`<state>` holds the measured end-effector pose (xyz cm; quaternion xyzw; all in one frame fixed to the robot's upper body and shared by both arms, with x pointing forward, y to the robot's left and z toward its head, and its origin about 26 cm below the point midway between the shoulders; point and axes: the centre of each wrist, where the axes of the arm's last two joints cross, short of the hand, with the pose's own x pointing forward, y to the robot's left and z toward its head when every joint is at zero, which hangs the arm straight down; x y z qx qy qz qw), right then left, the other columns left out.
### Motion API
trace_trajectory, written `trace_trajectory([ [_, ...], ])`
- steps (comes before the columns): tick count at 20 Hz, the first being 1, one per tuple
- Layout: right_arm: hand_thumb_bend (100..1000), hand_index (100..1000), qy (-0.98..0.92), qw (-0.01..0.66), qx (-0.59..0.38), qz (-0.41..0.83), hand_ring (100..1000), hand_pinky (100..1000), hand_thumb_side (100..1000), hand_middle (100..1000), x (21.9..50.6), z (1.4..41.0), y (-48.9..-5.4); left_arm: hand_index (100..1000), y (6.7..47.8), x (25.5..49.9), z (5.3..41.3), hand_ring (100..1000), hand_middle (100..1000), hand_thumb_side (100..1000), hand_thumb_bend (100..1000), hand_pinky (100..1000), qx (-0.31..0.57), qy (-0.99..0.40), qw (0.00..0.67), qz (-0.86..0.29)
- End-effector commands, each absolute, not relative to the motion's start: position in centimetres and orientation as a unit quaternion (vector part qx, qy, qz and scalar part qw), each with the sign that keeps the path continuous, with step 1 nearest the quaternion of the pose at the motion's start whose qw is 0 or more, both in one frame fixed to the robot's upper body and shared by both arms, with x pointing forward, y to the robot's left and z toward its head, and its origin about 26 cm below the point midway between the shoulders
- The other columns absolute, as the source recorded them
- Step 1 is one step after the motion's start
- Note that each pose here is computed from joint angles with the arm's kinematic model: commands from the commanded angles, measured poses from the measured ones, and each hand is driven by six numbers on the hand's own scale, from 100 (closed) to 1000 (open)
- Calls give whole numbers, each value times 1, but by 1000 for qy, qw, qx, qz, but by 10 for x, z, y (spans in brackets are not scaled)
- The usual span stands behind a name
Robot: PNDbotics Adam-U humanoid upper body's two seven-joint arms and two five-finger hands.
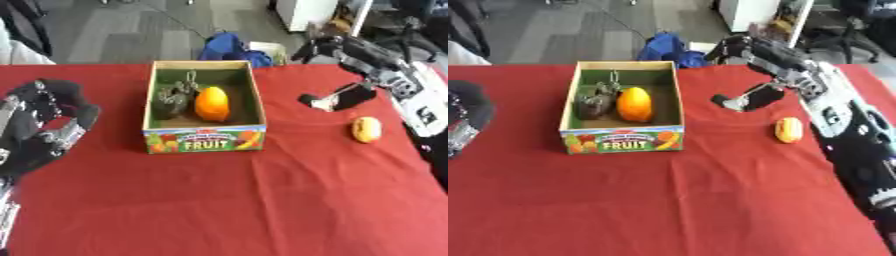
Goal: Pick up objects on the table and place them in the box.
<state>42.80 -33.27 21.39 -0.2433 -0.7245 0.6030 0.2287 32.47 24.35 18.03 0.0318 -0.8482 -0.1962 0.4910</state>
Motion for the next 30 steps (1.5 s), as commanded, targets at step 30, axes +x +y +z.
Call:
trace_trajectory([
  [30, 368, 825, -589, 447, -347, 578, 695, 722, 366, 733, 417, 146, -439, 674, 248, 323, 190, 640, 552, 365, 540, 616, 45, -855, 477, -199],
])
